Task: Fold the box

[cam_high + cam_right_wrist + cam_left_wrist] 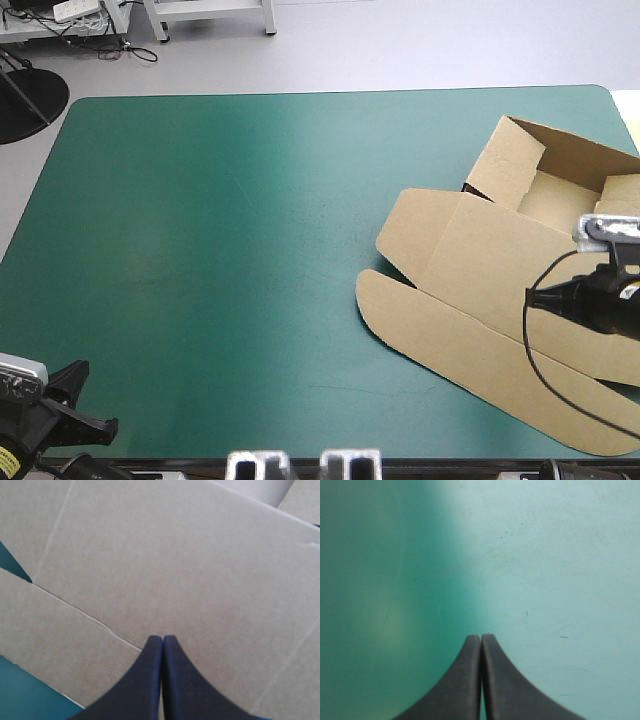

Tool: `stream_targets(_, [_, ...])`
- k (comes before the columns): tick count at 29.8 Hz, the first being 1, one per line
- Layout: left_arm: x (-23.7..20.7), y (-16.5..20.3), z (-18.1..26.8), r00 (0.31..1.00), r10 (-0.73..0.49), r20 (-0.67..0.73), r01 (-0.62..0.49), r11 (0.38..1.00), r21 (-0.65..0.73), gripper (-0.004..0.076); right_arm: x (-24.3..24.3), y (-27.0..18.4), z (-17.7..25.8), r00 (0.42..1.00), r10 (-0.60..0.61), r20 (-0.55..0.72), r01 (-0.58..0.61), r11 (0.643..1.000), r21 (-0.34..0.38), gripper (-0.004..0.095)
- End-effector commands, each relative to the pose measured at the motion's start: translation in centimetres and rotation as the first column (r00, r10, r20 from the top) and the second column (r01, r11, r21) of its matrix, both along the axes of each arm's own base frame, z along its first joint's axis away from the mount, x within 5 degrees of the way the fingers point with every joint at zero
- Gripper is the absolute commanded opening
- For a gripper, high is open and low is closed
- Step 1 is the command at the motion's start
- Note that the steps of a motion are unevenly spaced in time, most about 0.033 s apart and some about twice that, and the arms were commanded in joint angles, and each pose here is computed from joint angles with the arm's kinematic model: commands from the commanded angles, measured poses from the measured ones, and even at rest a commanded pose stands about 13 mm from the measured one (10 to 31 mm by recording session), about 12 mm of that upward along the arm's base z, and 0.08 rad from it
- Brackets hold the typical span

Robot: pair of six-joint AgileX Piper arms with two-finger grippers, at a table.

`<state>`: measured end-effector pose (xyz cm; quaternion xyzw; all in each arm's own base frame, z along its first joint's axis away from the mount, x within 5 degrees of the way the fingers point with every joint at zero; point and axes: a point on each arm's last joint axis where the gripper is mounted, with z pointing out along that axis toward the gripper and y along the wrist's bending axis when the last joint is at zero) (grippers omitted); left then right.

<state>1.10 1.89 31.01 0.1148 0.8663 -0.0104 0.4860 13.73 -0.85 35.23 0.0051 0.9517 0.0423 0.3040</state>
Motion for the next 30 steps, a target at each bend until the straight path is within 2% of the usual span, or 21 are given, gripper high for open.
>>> stream_targets(1, [0.0, -0.1, 0.5, 0.997, -0.015, 0.072, 0.017, 1.0, -0.025, -0.0009, -1.4, 0.2, -0.6, 0.996, -0.01, 0.085, 0.012, 1.0, -0.019, -0.0019])
stream_targets(8, [0.2, -0.3, -0.5, 0.999, -0.029, 0.039, 0.029, 0.999, -0.017, -0.0009, -4.6, 0.8, -4.0, 0.995, -0.015, 0.099, 0.017, 1.0, -0.019, -0.0019])
stream_targets(20, [0.9, -0.7, -2.8, 0.999, -0.034, -0.028, 0.035, 0.999, 0.009, -0.0009, -7.5, 1.2, -5.5, 0.972, -0.015, 0.233, 0.026, 0.999, -0.043, -0.002])
stream_targets(30, [0.9, -0.7, -2.8, 0.999, -0.036, -0.029, 0.036, 0.999, 0.006, -0.0009, -7.6, 1.2, -7.3, 0.982, -0.017, 0.186, 0.024, 0.999, -0.036, -0.002])
